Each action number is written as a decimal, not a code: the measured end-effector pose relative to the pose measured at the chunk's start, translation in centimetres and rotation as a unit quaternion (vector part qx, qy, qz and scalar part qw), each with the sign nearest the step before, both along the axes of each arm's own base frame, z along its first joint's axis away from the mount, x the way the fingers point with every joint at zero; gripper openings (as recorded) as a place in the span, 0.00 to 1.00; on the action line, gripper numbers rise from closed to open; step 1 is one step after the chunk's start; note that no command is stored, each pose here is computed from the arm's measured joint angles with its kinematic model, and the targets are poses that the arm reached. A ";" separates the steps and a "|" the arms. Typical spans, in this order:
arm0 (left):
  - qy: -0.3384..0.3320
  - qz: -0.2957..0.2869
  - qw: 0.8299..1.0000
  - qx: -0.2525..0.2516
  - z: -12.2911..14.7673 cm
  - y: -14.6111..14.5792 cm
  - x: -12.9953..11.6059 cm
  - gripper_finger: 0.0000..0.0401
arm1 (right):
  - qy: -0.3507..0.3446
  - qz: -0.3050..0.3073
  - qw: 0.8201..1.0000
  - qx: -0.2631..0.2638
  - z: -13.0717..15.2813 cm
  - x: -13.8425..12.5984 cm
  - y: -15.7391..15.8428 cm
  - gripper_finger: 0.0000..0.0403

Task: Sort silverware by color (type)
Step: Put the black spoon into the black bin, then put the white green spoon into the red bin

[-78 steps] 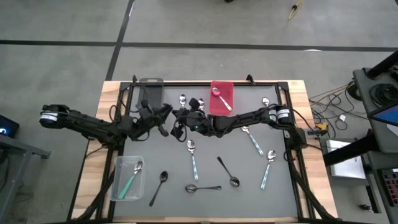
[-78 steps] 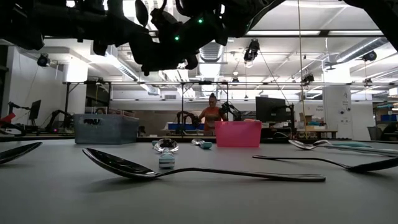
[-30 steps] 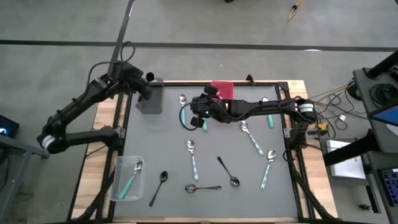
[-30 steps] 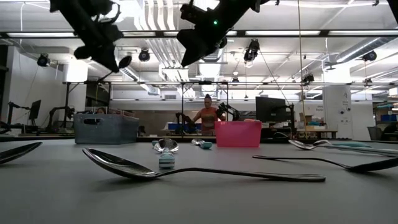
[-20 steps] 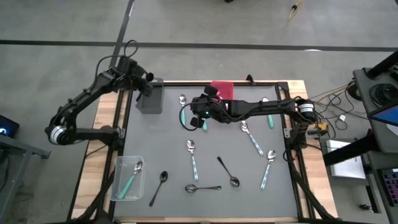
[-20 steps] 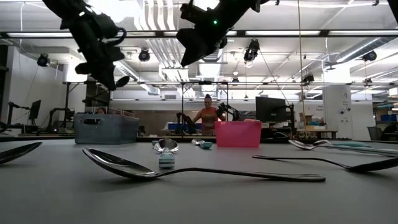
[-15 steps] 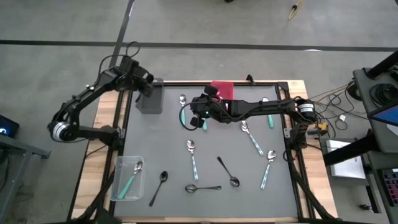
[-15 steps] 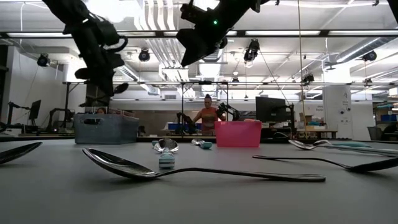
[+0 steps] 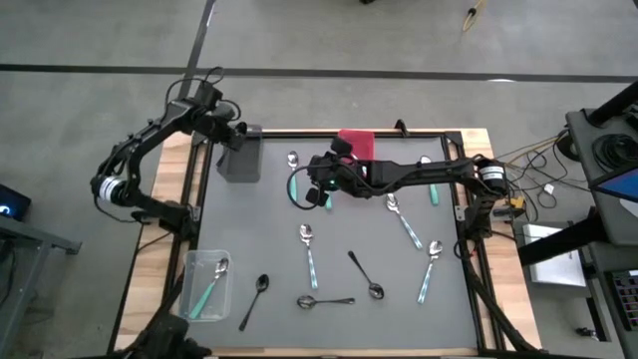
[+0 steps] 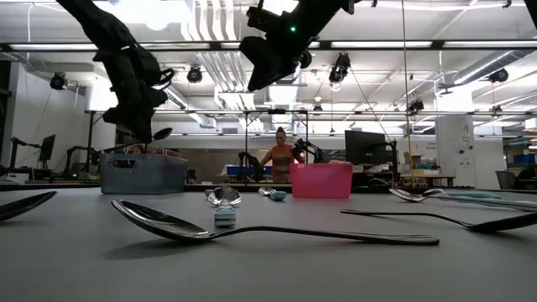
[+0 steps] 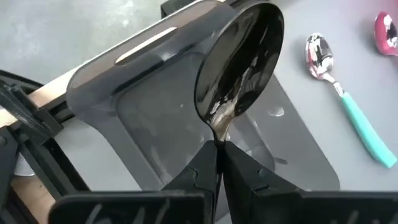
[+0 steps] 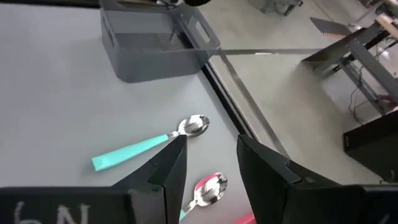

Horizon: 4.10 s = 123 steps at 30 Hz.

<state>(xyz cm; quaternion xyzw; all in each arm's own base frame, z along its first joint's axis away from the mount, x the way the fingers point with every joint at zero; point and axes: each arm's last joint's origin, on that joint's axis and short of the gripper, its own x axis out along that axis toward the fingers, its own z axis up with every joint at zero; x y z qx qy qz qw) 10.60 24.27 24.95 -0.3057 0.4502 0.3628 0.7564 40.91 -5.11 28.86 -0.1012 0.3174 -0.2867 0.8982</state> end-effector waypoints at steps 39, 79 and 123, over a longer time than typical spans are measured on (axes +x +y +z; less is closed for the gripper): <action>-0.004 0.059 0.997 -0.051 -3.0 1.7 1.0 0.00 | 0.016 -0.013 1.000 0.018 -0.4 -0.4 0.1 0.33; -0.011 0.046 0.998 -0.036 -2.9 1.6 1.7 0.03 | -0.003 -0.042 0.998 0.056 -0.6 -0.5 0.4 0.33; 0.000 -0.006 1.000 -0.024 -1.7 0.4 1.3 0.22 | 0.007 -0.047 0.997 0.065 -0.8 -0.7 0.7 0.33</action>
